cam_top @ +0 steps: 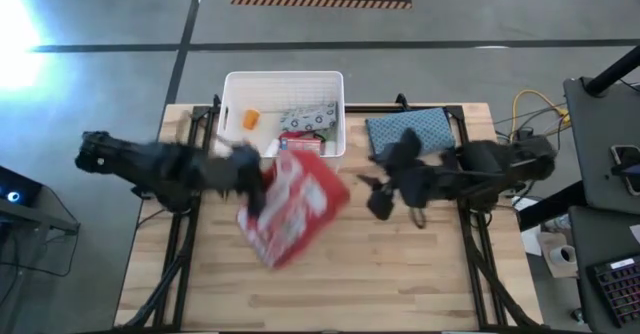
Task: Pick & place medical supplies in basket/bin
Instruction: Put the red first aid kit into the white bin
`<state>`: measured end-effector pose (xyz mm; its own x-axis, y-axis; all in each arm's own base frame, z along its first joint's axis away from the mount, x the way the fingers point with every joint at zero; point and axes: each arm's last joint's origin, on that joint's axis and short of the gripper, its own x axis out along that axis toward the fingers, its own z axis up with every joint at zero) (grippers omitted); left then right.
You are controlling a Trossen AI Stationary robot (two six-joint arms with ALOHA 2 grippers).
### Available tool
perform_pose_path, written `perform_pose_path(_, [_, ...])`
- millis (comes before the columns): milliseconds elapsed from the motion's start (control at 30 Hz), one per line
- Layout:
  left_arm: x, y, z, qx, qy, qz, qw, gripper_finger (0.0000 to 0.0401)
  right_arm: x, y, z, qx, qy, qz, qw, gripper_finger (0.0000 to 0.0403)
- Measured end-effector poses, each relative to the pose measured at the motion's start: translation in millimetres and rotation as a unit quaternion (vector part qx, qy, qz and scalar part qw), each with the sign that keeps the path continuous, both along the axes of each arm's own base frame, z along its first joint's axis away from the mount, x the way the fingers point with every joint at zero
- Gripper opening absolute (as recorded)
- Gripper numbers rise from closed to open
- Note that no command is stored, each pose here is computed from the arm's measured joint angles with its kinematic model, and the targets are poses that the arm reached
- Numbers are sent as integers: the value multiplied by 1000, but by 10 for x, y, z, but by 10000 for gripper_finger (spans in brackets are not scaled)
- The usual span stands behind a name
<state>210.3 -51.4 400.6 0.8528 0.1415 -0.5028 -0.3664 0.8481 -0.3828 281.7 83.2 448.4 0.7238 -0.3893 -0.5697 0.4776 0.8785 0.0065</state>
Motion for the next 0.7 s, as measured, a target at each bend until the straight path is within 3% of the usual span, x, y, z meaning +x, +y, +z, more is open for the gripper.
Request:
perform_pose_path(167, [-145,780,460,61,-2,173,983,22,-360,54,66,12,-43,-72,996,219])
perform_pose_path(333, [-360,1680,638,22,-11,299,954,23,-447,148,-84,27,-55,-97,993,219])
perform_pose_path(433, [-408,2109,522,-33,-2,326,945,23,-409,211,-245,31,-42,-105,993,219])
perform_pose_path(567, [-278,2460,91,-120,57,308,942,24,-333,270,-472,38,-25,-124,991,219])
perform_pose_path(700, [-106,2608,-304,-122,132,308,934,41,-284,325,-622,57,-24,-138,988,219])
